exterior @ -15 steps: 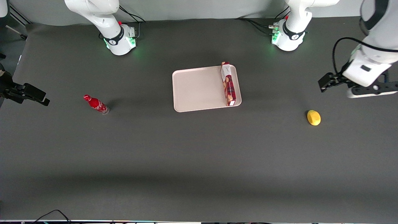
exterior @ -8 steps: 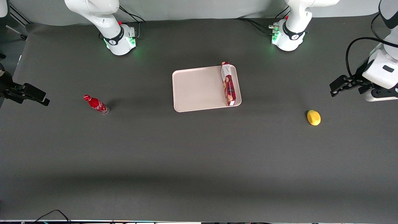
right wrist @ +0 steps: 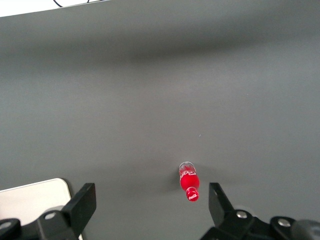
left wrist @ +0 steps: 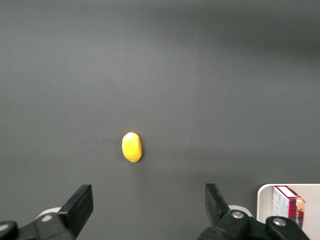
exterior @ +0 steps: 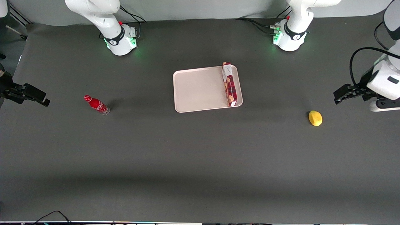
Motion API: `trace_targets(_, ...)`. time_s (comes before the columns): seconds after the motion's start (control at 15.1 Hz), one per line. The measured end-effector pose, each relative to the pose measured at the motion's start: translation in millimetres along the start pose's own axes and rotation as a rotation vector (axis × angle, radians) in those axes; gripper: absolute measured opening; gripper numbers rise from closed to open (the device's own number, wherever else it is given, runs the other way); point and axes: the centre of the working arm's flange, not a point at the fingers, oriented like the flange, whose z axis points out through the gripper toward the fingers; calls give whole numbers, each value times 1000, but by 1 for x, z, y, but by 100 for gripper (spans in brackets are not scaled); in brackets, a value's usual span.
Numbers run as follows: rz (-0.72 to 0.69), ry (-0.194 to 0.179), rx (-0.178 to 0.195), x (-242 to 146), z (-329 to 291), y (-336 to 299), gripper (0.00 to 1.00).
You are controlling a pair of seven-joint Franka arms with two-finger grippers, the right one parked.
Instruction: Place red cookie box on tray
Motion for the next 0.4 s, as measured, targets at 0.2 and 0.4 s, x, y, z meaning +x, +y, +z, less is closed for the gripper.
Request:
trace_targets(0.2,16,-8,2,4,5,-24,100)
trace_targets(0.4,29,-8,2,5,6,-20,100)
